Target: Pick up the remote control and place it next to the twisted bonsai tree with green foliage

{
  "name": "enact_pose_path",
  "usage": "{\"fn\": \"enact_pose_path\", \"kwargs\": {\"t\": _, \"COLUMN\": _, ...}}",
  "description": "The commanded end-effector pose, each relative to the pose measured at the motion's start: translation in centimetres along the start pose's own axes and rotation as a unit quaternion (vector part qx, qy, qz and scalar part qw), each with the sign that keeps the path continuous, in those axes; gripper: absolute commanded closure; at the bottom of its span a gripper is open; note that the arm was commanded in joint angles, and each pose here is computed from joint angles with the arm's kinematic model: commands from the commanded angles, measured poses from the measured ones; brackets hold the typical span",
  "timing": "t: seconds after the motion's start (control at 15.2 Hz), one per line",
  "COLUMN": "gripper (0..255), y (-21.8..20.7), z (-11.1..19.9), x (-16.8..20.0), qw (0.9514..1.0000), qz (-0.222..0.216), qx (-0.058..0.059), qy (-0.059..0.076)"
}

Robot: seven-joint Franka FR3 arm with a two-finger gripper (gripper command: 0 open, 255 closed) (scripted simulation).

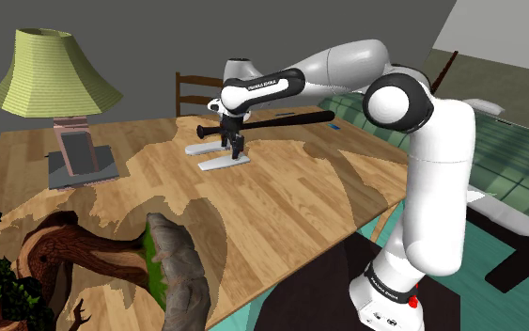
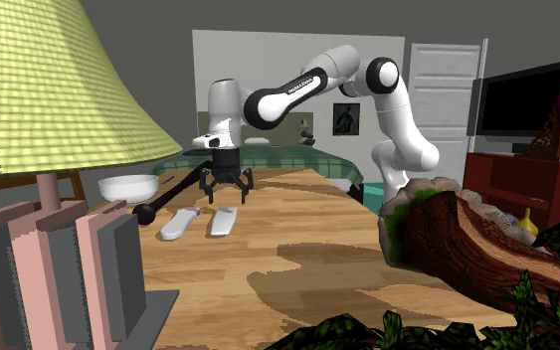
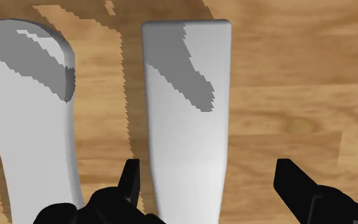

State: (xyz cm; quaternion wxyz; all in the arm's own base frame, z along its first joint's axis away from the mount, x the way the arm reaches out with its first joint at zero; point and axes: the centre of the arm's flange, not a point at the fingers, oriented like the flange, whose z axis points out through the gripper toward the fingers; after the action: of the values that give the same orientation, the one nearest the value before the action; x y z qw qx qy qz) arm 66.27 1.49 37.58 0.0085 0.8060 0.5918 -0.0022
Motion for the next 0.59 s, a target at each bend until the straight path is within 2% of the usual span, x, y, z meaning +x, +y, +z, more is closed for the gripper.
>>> {"fn": "enact_pose_path", "kwargs": {"t": 0.0, "gripper": 0, "y": 0.9, "z": 0.8, "x": 1.3, "qw": 0.9997, "qz": -0.023, "qx": 0.001, "qy": 0.003}}
{"fn": "enact_pose_path", "kwargs": {"t": 0.53, "gripper": 0, "y": 0.8, "z": 4.8, "x": 1.3, "qw": 0.9997, "qz": -0.023, "qx": 0.001, "qy": 0.003}}
